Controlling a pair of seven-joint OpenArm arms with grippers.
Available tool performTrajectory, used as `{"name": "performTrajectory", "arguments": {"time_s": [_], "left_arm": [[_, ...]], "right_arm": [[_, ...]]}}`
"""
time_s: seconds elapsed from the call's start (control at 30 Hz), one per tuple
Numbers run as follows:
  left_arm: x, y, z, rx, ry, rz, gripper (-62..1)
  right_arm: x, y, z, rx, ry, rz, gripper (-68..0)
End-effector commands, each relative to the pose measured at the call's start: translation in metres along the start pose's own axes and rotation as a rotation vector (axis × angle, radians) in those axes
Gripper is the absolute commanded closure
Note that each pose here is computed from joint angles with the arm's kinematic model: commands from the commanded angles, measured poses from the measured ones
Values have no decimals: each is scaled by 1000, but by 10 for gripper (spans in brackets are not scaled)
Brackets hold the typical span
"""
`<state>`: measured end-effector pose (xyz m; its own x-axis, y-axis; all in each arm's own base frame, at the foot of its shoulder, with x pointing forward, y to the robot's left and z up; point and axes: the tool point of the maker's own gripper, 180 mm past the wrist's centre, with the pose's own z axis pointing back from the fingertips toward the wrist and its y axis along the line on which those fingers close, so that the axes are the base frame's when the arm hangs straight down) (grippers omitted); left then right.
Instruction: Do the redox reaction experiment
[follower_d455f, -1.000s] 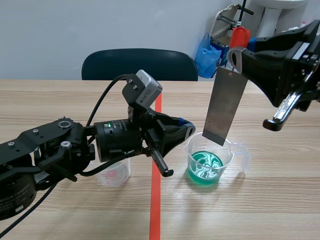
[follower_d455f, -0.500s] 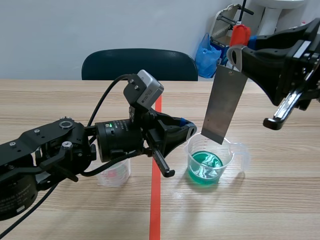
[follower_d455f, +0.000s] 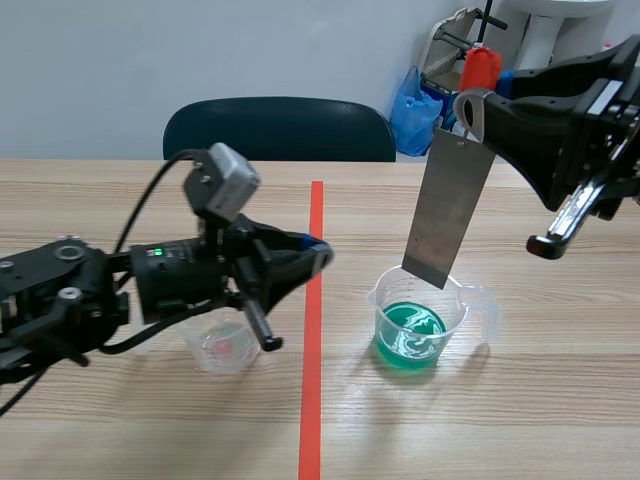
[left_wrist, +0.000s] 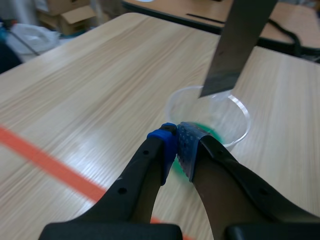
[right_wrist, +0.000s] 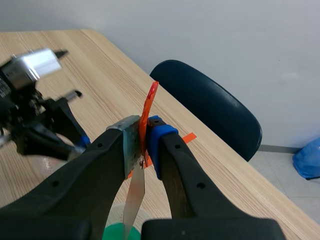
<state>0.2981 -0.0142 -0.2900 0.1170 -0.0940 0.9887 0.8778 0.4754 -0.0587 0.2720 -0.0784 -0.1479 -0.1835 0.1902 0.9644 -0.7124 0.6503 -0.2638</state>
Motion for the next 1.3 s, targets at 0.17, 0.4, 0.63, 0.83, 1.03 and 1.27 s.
{"name": "performTrajectory", "arguments": {"time_s": [0.17,0.4,0.63,0.83,1.03,1.27], "left_arm": [[10,21,88,111,0,-57,-27],[-11,23,187,233,101,-16,-27],[-22,-9,279,397,120,21,-27],[-42,-64,330,465,228,-33,-28],[-49,-123,347,433,288,-79,-28],[-42,-140,347,430,261,-111,-28]], "right_arm": [[13,-4,0,-6,-41,19,-6],[13,-4,0,-6,-41,19,-6],[13,-4,0,-6,-41,19,-6],[13,-4,0,-6,-41,19,-6],[13,-4,0,-6,-41,19,-6],[13,-4,0,-6,-42,19,-6]]}}
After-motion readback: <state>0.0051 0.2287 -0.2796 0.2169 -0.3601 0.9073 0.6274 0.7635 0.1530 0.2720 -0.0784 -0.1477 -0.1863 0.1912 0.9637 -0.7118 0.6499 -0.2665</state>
